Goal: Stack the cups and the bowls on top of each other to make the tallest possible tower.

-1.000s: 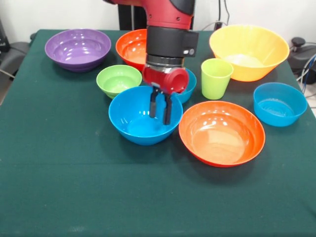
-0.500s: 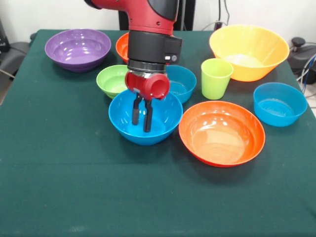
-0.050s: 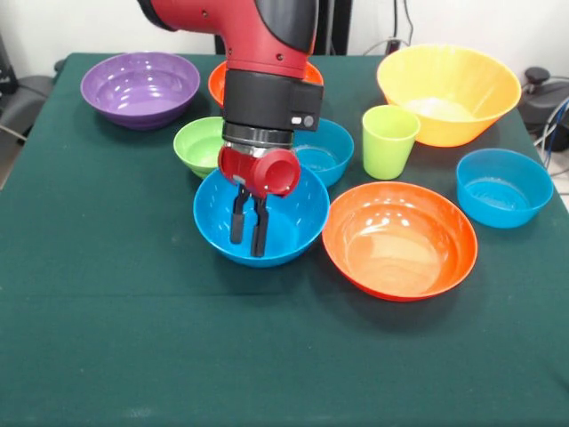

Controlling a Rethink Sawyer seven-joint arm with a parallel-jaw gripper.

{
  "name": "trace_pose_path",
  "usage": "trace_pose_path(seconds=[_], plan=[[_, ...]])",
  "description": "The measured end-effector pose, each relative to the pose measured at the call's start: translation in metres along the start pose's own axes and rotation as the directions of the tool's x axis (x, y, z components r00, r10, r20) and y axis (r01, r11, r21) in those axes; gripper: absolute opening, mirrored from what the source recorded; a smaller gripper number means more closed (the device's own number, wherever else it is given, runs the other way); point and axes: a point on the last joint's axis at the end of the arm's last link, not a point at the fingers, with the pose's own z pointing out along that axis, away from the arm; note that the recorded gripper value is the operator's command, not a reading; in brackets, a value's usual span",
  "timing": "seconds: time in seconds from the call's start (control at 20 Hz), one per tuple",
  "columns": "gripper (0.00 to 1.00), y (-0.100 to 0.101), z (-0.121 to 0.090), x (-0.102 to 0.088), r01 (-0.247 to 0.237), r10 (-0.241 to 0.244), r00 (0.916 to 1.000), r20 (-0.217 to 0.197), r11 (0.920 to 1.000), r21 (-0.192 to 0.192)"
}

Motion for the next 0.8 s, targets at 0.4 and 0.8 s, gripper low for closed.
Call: trace_pose_path(seconds=[0.4,0.8], plan=[[1.00,0.008,0.004,0.003,0.000,0.000,1.0000,0.003,1.0000,-0.009],[1.00,0.017,0.001,0.007,0.011,-0.011,0.9999,0.004,0.9997,-0.020]])
